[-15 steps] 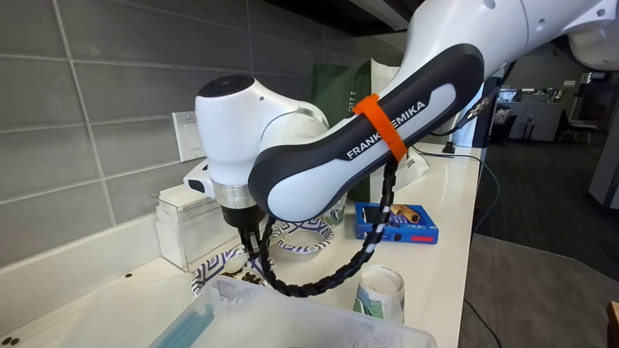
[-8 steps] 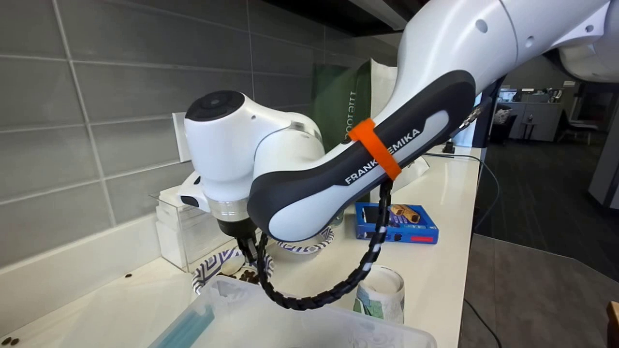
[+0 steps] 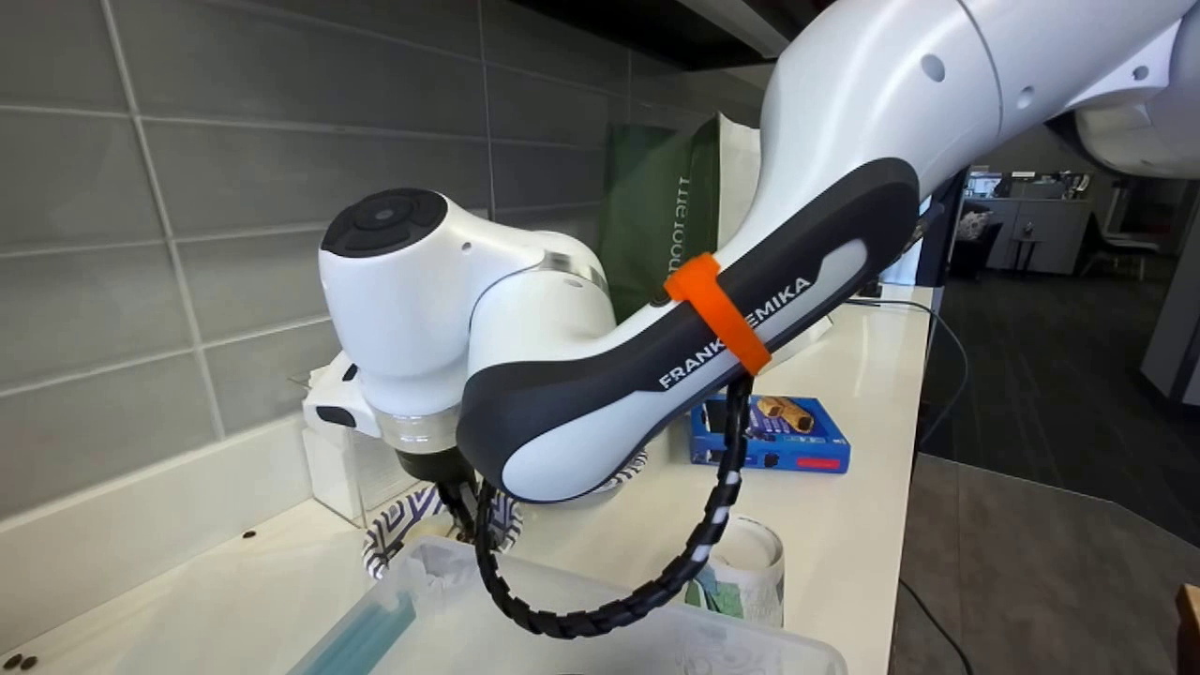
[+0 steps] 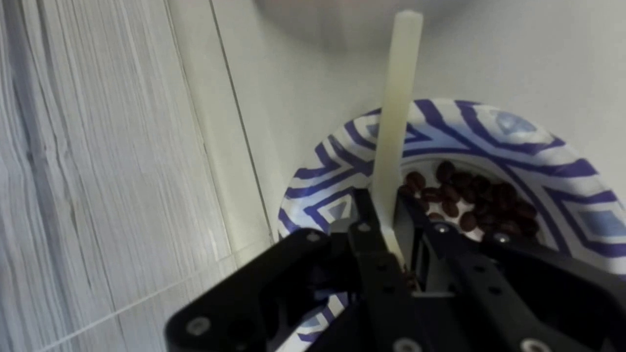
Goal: Transfer a spoonful of contents from the left bowl to the right bowl
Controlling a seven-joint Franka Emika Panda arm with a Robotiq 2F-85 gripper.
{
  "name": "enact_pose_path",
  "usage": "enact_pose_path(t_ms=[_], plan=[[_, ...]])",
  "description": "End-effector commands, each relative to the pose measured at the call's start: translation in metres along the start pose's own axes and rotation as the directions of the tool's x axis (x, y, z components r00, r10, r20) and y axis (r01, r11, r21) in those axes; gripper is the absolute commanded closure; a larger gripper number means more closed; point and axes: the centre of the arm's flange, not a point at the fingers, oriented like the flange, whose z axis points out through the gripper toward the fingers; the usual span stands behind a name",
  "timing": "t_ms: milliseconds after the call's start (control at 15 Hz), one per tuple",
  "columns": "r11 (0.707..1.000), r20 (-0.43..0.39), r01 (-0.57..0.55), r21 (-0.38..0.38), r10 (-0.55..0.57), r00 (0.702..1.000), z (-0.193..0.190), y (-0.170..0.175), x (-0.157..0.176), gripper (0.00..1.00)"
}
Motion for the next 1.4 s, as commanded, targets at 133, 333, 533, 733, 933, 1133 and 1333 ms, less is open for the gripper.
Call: enact_pose_path(t_ms=[133,333,533,733,933,1133,1333], plan=[[0.999,-0.001,0.037,0.022,-0.037,0.999,0.004,-0.002,0.013,0.96],[0.998,-0.018,0.037,0.057,-0.036,0.999,0.0,-0.005,0.015,0.96],[0.993,-0.049,0.041,0.109,-0.036,0.998,-0.007,-0.008,0.016,0.96],[0.987,-0.07,0.044,0.154,-0.033,0.997,-0.013,-0.01,0.017,0.96],[0.979,-0.068,0.043,0.198,-0.03,0.997,-0.014,-0.011,0.014,0.96],[0.966,-0.087,0.032,0.257,-0.01,0.996,-0.017,-0.009,0.01,0.96],[0.949,-0.115,0.012,0.316,0.026,0.993,-0.023,-0.005,0.003,0.96]])
